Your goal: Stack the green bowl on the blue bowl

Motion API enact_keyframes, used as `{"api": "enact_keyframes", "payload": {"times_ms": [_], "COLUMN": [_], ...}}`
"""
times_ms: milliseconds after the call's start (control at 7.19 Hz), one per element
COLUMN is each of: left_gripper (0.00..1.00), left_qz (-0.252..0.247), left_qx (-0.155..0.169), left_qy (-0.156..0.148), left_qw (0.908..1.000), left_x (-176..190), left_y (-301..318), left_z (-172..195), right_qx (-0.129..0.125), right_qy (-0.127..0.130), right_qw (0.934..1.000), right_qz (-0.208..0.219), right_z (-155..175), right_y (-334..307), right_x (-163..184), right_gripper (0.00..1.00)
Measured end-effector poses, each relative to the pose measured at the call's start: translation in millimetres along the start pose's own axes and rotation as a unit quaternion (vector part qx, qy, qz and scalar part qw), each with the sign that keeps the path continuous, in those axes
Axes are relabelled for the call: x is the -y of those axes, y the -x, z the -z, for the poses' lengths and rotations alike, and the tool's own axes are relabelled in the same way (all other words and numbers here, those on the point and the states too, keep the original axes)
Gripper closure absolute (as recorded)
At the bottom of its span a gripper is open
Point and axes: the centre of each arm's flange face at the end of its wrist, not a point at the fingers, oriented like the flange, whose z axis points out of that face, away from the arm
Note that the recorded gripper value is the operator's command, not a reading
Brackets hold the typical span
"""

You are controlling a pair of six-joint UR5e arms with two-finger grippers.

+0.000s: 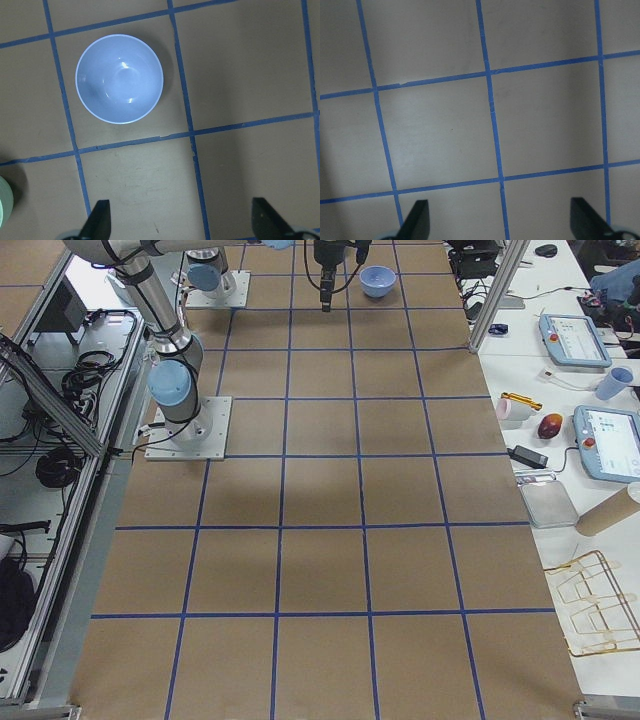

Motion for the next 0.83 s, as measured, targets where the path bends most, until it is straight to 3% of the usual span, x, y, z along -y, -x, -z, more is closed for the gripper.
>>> {"api": "enact_keyframes", "payload": {"times_ms": [835], "left_gripper": [0.00], "left_qz": [0.000], "left_qx": [-0.001], "left_qy": [-0.001], "left_qw": [1.0000], "left_x": [-1.3], "left_y": [-0.1], "left_z": [1.4], "right_qx": [0.000], "right_qy": [0.000], "right_qw": [1.0000], "right_qz": [0.000], "right_z": [0.3], "right_y": [0.0], "right_x": [0.0], "right_gripper": [0.00]}}
